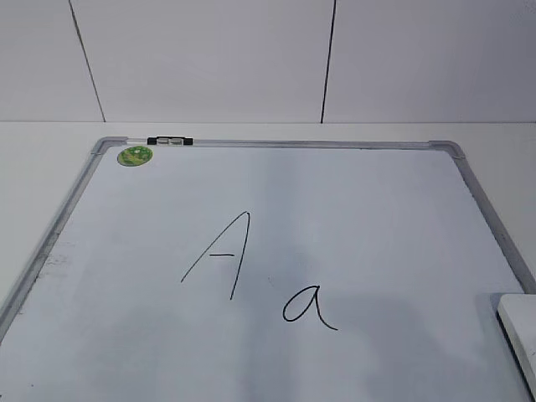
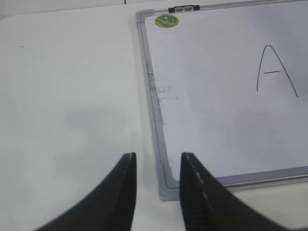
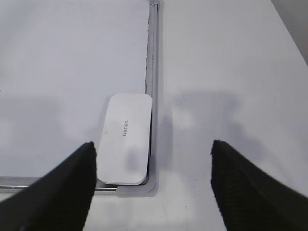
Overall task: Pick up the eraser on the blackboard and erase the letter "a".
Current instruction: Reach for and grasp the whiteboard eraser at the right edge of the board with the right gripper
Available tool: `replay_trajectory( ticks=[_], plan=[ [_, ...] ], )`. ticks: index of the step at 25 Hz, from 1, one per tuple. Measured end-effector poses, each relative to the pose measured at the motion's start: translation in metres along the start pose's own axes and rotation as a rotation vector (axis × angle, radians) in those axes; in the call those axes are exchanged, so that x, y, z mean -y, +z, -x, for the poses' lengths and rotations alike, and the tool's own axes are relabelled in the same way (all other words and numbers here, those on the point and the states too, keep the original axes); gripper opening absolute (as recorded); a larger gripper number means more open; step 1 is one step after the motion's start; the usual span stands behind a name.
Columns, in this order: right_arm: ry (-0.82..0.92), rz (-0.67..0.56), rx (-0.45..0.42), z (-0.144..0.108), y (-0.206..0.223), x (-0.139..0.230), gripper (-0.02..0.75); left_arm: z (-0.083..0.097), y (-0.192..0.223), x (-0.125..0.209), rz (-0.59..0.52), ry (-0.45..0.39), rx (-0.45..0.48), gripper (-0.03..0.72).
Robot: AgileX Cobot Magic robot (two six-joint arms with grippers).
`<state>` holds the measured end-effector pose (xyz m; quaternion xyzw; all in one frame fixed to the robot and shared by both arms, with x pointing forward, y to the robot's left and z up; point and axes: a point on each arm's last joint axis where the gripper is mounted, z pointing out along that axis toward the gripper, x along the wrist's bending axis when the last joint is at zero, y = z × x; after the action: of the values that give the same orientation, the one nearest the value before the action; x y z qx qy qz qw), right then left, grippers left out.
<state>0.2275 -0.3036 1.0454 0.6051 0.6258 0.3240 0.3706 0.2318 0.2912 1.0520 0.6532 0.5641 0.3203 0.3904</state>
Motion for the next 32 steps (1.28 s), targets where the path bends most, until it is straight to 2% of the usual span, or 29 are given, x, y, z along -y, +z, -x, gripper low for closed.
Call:
replay_trajectory(
  ticks=[12, 16, 19, 25, 32],
  plan=[
    [0.000, 0.006, 0.000, 0.000, 0.000, -0.001, 0.593, 0.000, 0.000, 0.000, 0.000, 0.000, 0.000, 0.235],
    [0.012, 0.125, -0.003, 0.000, -0.010, -0.014, 0.593, 0.000, 0.000, 0.000, 0.000, 0.000, 0.000, 0.235],
    [0.017, 0.146, -0.010, 0.000, -0.013, -0.017, 0.593, 0.000, 0.000, 0.000, 0.000, 0.000, 0.000, 0.235],
    [0.036, 0.034, -0.062, -0.004, -0.003, -0.031, 0.593, 0.000, 0.000, 0.000, 0.000, 0.000, 0.000, 0.235],
    [0.030, -0.093, -0.069, -0.003, 0.011, -0.064, 0.593, 0.000, 0.000, 0.000, 0.000, 0.000, 0.000, 0.235]
  ],
)
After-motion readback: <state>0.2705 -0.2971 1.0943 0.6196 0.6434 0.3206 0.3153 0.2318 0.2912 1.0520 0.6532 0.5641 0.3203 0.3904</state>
